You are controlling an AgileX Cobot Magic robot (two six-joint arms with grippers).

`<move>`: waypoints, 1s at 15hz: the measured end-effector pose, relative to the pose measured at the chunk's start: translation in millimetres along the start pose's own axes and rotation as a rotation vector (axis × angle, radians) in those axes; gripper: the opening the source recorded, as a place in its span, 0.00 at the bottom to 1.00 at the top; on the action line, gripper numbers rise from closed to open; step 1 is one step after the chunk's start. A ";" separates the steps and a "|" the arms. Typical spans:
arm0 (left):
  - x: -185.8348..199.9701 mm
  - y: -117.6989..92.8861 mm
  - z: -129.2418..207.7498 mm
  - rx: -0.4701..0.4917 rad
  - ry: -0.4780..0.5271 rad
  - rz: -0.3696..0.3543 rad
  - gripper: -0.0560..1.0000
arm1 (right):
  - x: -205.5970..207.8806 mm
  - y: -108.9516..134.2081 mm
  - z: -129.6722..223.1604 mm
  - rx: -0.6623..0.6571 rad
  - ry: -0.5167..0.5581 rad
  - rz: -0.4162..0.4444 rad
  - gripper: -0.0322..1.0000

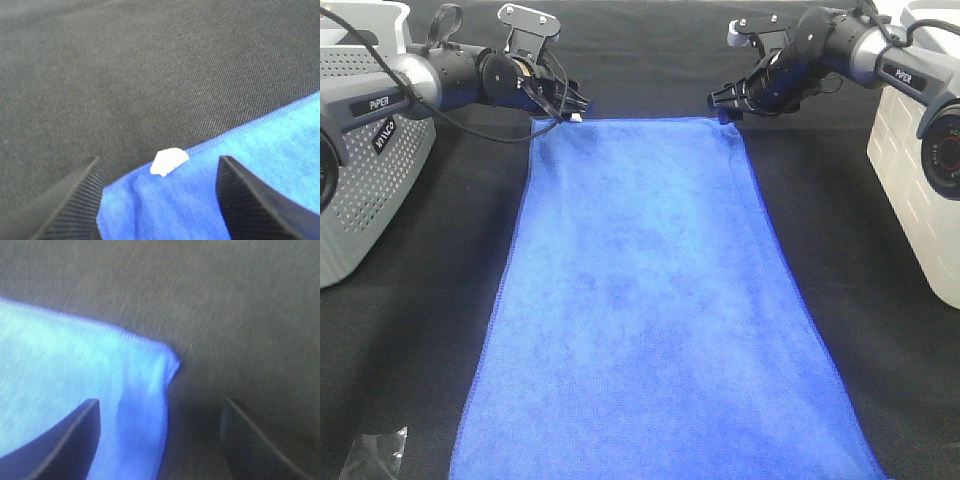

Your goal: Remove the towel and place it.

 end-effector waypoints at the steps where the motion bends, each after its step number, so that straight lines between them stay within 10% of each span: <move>1: 2.3 0.0 -0.4 0.020 0.026 0.011 0.64 | 5.9 1.2 -1.2 0.001 0.028 -0.001 0.66; 9: 128.8 24.2 -76.8 0.091 0.421 0.177 0.75 | 171.9 28.7 -62.9 -0.063 0.193 -0.018 0.78; 15: 243.0 117.0 -116.1 0.281 0.417 -0.006 0.75 | 304.6 33.7 -107.6 -0.090 -0.036 0.054 0.78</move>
Point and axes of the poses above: a point on each arm's last joint axis where the gripper is mounted, x pointing back along that axis away from the gripper, y along the wrist's bending axis when the last joint is at zero, z = x × y, the point moved 2 cm from there along -x, pointing out along that axis toward the gripper, and after that the axes turned 14 degrees about -x, right-handed, at the moved point
